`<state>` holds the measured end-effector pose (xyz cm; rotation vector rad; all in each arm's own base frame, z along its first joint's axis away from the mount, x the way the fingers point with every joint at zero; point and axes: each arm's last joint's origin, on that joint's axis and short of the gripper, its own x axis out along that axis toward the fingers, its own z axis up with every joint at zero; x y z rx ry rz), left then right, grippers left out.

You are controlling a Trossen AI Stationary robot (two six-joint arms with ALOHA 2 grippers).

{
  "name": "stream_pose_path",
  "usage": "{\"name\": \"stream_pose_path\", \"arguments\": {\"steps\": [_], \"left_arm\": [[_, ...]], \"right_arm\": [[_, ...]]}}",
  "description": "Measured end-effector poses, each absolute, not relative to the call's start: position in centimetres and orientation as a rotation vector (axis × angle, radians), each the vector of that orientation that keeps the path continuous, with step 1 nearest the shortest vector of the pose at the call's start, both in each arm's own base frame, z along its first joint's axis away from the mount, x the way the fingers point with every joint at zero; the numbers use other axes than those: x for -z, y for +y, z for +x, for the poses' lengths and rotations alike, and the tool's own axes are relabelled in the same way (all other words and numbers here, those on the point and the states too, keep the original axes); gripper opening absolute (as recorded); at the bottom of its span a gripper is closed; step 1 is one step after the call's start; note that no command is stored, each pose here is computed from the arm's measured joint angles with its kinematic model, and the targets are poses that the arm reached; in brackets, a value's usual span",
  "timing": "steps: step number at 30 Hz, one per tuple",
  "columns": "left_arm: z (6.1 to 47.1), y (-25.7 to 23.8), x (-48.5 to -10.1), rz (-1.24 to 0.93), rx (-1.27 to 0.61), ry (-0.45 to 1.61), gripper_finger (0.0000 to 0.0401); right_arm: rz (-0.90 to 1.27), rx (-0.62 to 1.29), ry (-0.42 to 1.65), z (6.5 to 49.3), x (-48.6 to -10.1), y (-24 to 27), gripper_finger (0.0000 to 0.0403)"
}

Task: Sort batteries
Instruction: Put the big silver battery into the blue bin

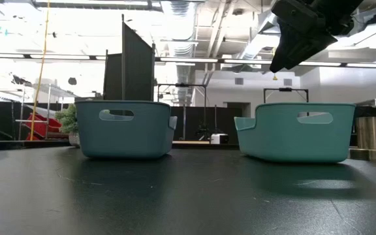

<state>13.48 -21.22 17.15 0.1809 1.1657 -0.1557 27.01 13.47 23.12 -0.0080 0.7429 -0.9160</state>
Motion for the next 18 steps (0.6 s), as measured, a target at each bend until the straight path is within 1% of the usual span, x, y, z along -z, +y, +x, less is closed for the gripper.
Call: {"name": "stream_pose_path", "arguments": {"steps": [4, 11, 18], "left_arm": [[13.3, -20.9, -16.2, 0.163, 0.174, 1.200, 0.0171], [13.2, -20.9, -16.1, 0.123, 0.169, 1.212, 0.0171], [13.0, -20.9, -15.9, 0.054, 0.178, 1.284, 0.0171]], "right_arm": [[-0.008, 0.916, 0.743, 27.0, -23.1, 13.5, 0.0269], [-0.008, 0.916, 0.743, 27.0, -23.1, 13.5, 0.0269], [-0.008, 0.916, 0.743, 27.0, -23.1, 13.5, 0.0269]]}}
